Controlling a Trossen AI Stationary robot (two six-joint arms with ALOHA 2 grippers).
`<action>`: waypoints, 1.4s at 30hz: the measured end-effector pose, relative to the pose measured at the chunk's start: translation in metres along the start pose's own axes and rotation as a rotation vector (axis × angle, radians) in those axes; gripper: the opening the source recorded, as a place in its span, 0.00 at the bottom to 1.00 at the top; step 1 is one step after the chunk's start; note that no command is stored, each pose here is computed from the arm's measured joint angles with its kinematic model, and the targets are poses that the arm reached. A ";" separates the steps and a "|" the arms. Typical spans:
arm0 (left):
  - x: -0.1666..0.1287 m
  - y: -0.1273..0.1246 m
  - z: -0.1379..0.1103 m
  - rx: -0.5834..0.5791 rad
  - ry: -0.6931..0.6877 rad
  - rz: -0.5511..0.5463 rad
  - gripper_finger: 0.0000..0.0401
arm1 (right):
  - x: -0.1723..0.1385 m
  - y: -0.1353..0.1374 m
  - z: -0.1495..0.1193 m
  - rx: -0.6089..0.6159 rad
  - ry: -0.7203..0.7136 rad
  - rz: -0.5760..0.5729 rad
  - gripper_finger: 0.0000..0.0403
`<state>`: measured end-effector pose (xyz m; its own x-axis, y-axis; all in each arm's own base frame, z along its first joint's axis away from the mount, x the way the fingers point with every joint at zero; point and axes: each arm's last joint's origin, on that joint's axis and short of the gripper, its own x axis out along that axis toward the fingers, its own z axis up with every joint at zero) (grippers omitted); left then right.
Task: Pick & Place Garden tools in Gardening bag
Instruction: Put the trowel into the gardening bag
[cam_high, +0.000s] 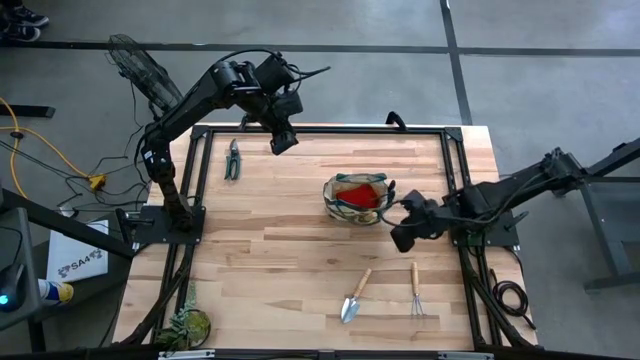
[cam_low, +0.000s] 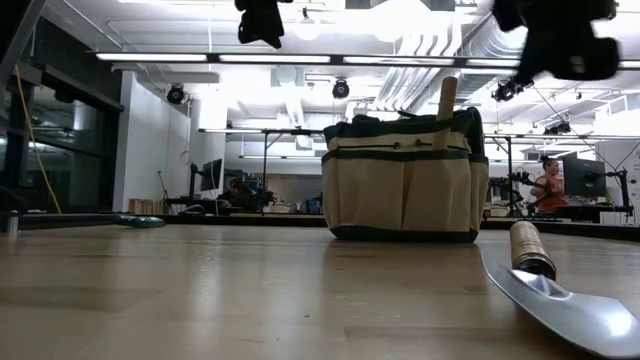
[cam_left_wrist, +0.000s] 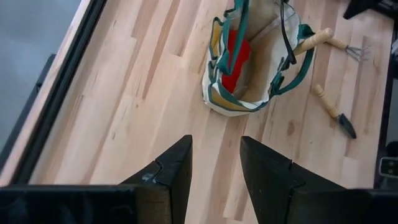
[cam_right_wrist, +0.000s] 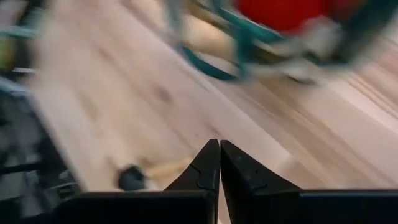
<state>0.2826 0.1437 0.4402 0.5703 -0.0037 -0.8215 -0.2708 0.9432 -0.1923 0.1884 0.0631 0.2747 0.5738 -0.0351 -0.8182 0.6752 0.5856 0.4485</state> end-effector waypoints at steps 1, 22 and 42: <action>0.001 -0.002 0.000 -0.006 0.001 -0.002 0.33 | -0.001 -0.003 -0.003 0.018 0.015 -0.039 0.01; 0.014 -0.063 0.001 -0.024 0.001 0.102 0.33 | -0.017 0.005 -0.061 0.195 0.182 -0.013 0.01; 0.009 -0.134 -0.034 0.259 -0.038 -0.001 0.33 | 0.059 0.056 -0.116 0.506 0.168 0.047 0.24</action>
<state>0.2971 0.0059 0.4404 0.6002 0.0027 -0.7998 -0.0651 0.9968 -0.0456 0.2066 0.1878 0.2098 0.5543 0.1364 -0.8210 0.8137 0.1183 0.5691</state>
